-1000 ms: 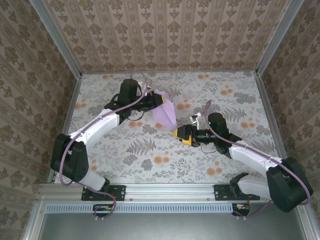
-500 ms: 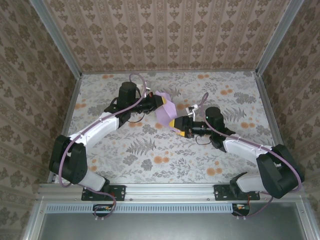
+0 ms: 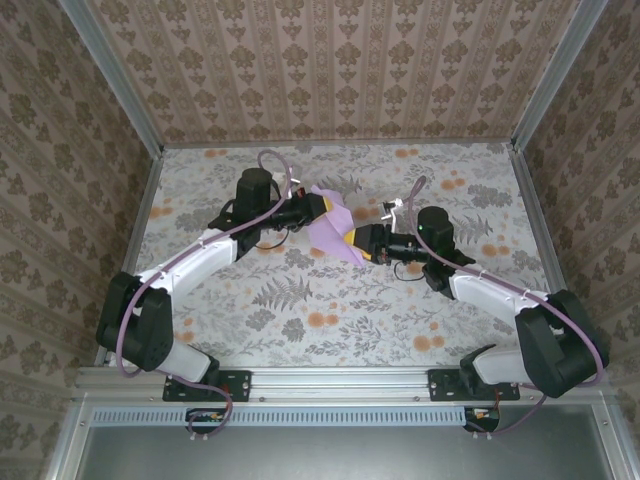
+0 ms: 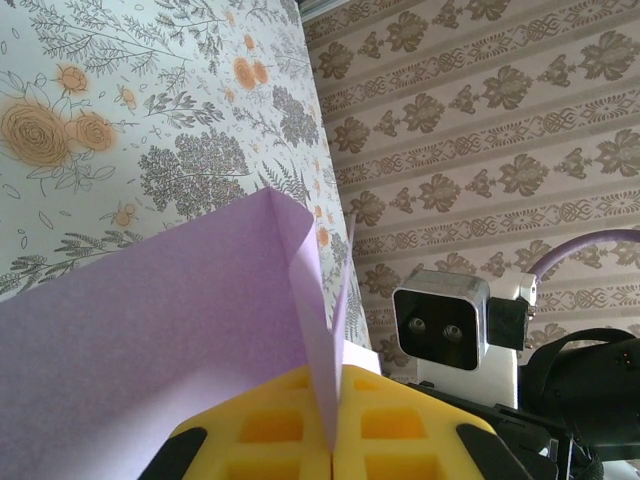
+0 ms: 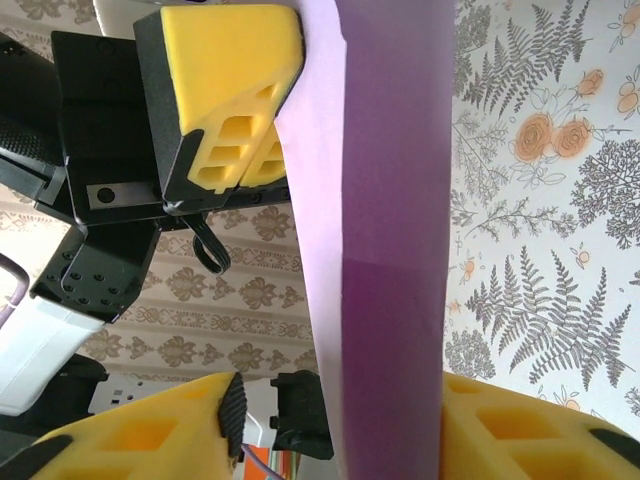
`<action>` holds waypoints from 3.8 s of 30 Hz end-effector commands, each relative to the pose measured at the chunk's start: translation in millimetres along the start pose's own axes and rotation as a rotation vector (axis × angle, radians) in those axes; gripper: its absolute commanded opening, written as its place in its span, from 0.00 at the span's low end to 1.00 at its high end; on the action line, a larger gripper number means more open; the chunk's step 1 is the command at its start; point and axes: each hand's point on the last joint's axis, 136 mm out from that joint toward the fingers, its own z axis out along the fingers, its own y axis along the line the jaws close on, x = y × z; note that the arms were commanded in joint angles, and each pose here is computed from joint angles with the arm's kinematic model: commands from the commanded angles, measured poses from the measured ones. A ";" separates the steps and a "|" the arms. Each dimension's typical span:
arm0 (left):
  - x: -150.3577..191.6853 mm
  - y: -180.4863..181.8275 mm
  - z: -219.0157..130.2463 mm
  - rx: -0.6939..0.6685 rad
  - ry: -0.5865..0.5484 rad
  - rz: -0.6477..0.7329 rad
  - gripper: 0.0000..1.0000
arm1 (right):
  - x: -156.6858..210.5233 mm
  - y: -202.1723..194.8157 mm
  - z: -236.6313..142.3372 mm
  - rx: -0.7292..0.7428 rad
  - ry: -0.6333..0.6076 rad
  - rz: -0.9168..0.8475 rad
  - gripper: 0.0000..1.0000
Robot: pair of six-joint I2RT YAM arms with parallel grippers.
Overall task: Fold a paper plane with a square sheet of paper (fold left side to right side)
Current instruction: Turn over the paper at the center of the table, then fold the wing for the fifth time at the center of the table.
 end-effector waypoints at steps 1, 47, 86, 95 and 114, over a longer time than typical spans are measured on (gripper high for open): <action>3.8 -16.6 -5.3 0.053 0.003 0.026 0.07 | -7.7 23.9 -5.2 -0.053 -0.025 -0.079 0.42; -6.2 49.2 -191.4 -0.514 -0.379 0.139 0.78 | -2.4 -99.6 -15.3 1.964 0.697 -1.327 0.06; 58.5 116.9 -48.9 -0.287 0.057 -0.094 0.65 | 52.1 -59.4 -31.5 0.985 0.250 -0.503 0.72; 78.9 122.8 24.3 -0.262 0.205 -0.059 0.65 | 24.6 -48.0 -58.7 0.805 -0.051 -0.398 0.98; 97.7 129.2 53.1 -0.223 0.318 0.075 0.11 | 22.3 -90.1 -71.8 0.738 -0.097 -0.352 1.00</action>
